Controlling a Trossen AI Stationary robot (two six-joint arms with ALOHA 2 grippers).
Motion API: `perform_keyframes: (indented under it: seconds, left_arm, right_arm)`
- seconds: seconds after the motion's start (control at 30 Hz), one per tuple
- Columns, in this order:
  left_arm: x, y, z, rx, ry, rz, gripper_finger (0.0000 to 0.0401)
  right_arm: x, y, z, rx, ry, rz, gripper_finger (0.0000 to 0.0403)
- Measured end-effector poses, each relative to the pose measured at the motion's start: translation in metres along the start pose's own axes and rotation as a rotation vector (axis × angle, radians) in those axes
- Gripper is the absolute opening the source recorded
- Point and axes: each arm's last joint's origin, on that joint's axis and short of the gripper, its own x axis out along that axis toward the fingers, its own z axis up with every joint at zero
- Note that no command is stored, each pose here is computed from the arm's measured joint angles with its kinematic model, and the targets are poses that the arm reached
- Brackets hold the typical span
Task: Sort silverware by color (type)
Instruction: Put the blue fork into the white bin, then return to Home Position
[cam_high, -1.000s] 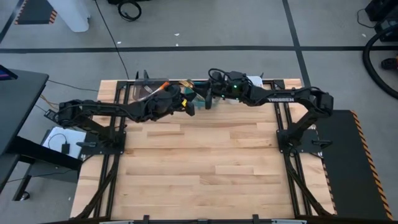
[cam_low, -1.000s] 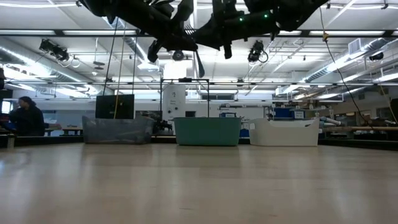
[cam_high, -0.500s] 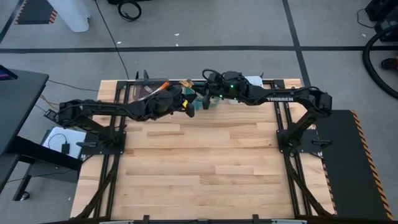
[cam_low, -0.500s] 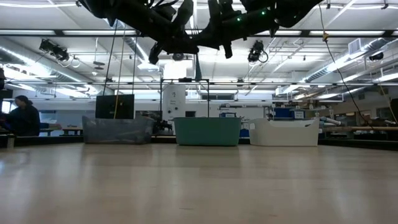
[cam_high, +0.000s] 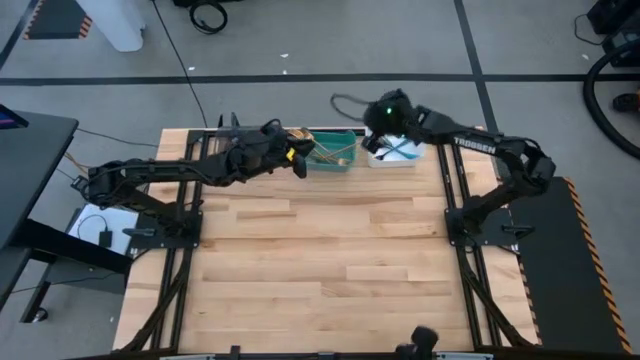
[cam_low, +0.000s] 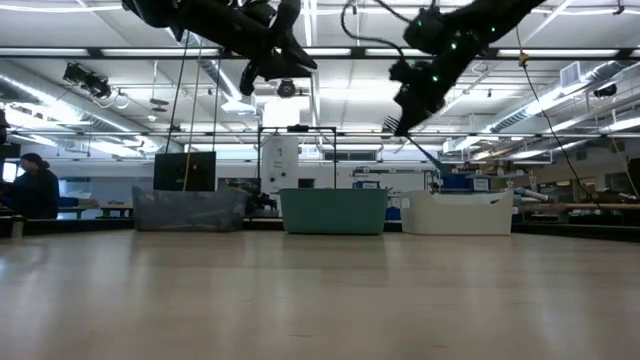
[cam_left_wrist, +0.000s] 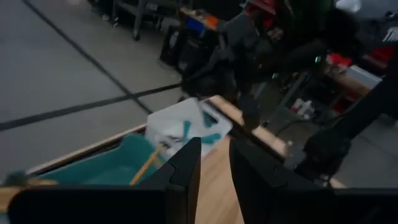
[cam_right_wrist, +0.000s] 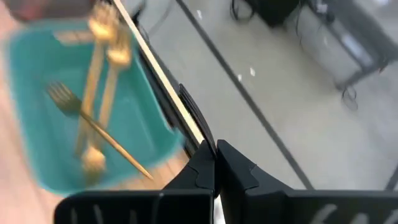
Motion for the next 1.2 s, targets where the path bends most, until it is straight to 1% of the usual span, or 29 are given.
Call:
perform_keyframes:
  seconds: [0.17, 0.27, 0.37, 0.53, 0.7, 0.8, 0.9, 0.97, 1.07, 1.13, 1.2]
  left_arm:
    - [-0.004, 0.007, 0.009, 0.068, -0.02, 0.022, 0.0093]
    - [-0.006, 0.011, 0.014, 0.064, -0.039, 0.033, 0.0093]
    - [-0.005, 0.015, 0.015, 0.064, -0.037, 0.051, 0.0093]
    - [-0.004, 0.018, 0.016, 0.063, -0.039, 0.062, 0.0094]
    - [-0.008, 0.022, 0.021, 0.057, -0.04, 0.074, 0.0094]
    - [-0.024, 0.02, 0.034, 0.062, -0.068, 0.066, 0.0094]
    - [-0.047, 0.019, 0.046, 0.099, -0.077, 0.063, 0.0094]
    - [-0.066, 0.018, 0.056, 0.135, -0.096, 0.056, 0.0094]
    - [-0.094, 0.019, 0.068, 0.166, -0.115, 0.05, 0.0094]
    - [-0.11, 0.021, 0.071, 0.183, -0.105, 0.055, 0.0094]
    - [-0.126, 0.023, 0.073, 0.203, -0.091, 0.061, 0.0094]
  right_arm:
    - [0.025, -0.032, -0.028, -0.007, 0.14, -0.023, 0.0008]
    - [0.034, -0.046, -0.036, -0.003, 0.156, -0.003, 0.001]
    - [0.046, -0.049, -0.052, -0.011, 0.268, 0.03, 0.0022]
    - [0.059, -0.049, -0.076, -0.013, 0.459, 0.061, 0.0058]
    - [0.064, -0.048, -0.079, -0.03, 0.494, 0.007, 0.0085]
    - [0.056, -0.05, -0.073, 0.003, 0.474, 0.016, 0.0089]
    - [0.042, -0.053, -0.061, 0.118, 0.382, 0.068, 0.0089]
    - [0.028, -0.054, -0.051, 0.203, 0.296, 0.149, 0.0089]
    - [0.004, -0.056, -0.035, 0.28, 0.138, 0.268, 0.0089]
    - [-0.012, -0.058, -0.026, 0.31, 0.034, 0.305, 0.0089]
    - [-0.027, -0.061, -0.02, 0.338, -0.068, 0.301, 0.0089]
